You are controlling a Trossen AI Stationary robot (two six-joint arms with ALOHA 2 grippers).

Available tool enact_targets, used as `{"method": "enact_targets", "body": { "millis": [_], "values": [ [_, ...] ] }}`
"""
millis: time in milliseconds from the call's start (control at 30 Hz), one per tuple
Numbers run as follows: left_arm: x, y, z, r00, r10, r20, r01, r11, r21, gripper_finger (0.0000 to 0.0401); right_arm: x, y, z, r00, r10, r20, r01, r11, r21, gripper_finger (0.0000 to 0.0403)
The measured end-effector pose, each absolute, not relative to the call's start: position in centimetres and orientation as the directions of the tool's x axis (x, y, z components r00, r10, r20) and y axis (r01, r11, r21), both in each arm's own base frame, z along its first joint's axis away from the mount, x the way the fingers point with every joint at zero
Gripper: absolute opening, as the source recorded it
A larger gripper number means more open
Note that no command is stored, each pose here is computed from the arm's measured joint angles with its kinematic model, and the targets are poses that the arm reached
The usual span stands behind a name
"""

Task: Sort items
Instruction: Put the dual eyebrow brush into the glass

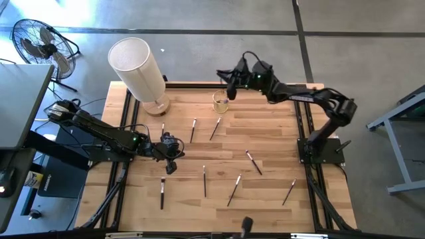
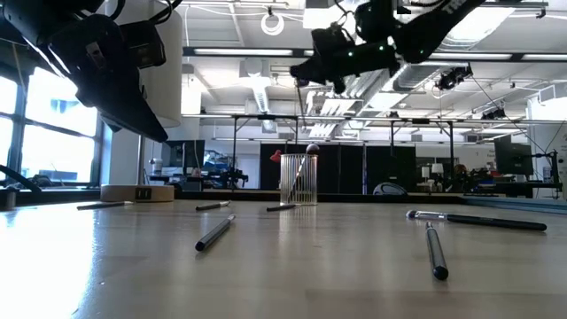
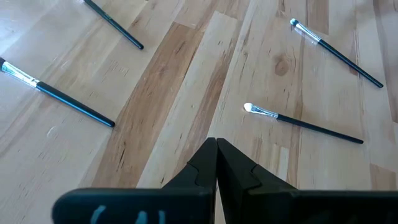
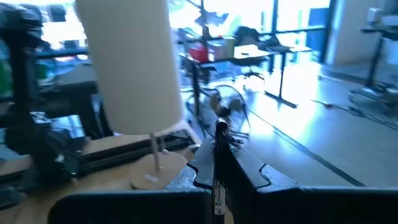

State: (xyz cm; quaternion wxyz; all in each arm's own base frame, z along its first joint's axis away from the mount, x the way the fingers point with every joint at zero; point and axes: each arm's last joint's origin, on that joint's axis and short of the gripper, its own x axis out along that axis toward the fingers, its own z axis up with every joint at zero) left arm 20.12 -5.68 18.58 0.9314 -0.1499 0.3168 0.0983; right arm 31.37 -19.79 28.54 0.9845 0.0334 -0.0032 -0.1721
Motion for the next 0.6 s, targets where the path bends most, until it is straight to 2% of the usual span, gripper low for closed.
{"method": "enact_targets", "body": {
  "millis": [333, 600],
  "values": [
    [20.1, -5.7, 18.6, 0.78, 0.088, -0.62, -0.29, 0.928, -0.234, 0.0, 34.1, -20.0, 23.3, 0.946, -0.306, -0.109, 0.308, 0.952, 0.001, 0.001],
    [20.1, -5.7, 18.6, 0.78, 0.087, -0.62, -0.293, 0.926, -0.238, 0.0, 34.0, -21.0, 21.4, 0.926, -0.325, -0.191, 0.331, 0.944, 0.001, 0.0015]
  ]
}}
